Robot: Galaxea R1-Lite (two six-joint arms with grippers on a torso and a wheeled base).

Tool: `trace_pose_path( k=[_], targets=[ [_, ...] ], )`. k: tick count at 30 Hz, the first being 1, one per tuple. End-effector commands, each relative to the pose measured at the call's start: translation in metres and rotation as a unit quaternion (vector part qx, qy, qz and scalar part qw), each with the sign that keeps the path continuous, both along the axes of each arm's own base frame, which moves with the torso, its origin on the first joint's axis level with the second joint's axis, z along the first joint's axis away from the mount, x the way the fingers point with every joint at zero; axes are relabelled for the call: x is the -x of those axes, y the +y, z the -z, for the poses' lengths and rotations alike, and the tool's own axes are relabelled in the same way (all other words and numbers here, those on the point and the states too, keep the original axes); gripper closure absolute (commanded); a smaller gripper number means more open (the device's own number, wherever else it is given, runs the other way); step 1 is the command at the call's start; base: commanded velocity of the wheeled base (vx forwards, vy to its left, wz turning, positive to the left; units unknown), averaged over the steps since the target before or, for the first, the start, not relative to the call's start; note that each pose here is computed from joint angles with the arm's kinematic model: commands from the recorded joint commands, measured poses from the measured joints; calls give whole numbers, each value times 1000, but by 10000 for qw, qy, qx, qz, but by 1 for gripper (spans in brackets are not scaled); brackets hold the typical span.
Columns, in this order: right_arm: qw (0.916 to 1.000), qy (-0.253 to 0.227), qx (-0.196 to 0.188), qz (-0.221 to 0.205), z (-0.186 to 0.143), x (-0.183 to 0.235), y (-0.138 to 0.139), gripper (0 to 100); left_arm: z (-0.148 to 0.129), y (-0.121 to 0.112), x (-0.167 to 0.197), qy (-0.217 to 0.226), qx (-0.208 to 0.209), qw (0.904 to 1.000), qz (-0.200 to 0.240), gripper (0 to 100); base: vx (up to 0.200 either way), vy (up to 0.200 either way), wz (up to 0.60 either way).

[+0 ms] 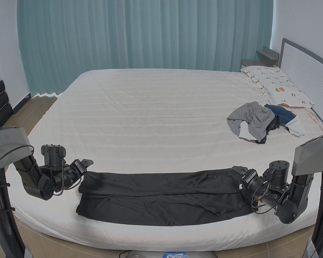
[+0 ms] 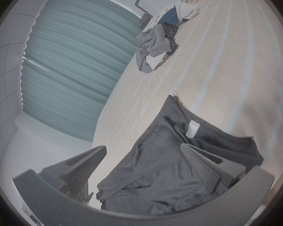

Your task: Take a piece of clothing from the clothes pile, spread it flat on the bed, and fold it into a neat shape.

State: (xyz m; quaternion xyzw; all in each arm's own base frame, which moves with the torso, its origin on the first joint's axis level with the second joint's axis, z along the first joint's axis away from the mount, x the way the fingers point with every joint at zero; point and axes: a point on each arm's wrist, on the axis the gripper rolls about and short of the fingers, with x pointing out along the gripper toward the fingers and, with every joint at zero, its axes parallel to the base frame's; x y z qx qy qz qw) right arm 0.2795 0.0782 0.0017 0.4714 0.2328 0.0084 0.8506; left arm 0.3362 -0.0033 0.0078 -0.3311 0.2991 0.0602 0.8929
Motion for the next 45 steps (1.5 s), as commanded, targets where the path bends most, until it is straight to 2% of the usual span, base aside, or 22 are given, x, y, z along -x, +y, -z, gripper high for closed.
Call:
trace_pose_path(
  k=[1, 6, 10, 15, 18, 29, 36, 41, 42, 45],
  targets=[
    [10000, -40, -49, -52, -1, -1, -1, 0, 22, 0, 1, 320, -267, 9989, 205, 0, 0, 0, 0],
    [10000, -14, -57, -49, 0, 0, -3, 0, 33, -3, 8, 519, -504, 9964, 447, 0, 0, 0, 0],
    [10000, 33, -55, -45, 2, 0, -3, 0, 42, -14, 14, 659, -645, 9930, 735, 0, 0, 0, 0],
    [9999, 70, -45, -60, 4, 1, -3, 0, 53, -16, 23, 868, -1011, 9852, 1083, 0, 0, 0, 0],
    [9999, 68, -39, -71, 4, 1, -2, 0, 59, -15, 23, 945, -1158, 9824, 1117, 0, 0, 0, 0],
    [9999, 105, -29, -94, 5, 2, -1, 0, 57, -15, 20, 868, -1210, 9830, 1071, 0, 0, 0, 0],
    [9999, 104, -25, -102, 5, 3, 0, 0, 54, -26, 23, 669, -1214, 9830, 1201, 0, 0, 0, 0],
    [9999, 104, -25, -102, 5, 3, -1, 0, 55, -29, 26, 691, -1228, 9820, 1260, 0, 0, 0, 0],
    [9999, 104, -25, -102, 5, 3, -1, 0, 55, -29, 26, 691, -1228, 9820, 1260, 100, 0, 0, 0],
    [9999, 112, -23, -102, 5, 3, -1, 0, 55, -28, 24, 686, -1222, 9823, 1247, 100, 0, 0, 0]
  ],
)
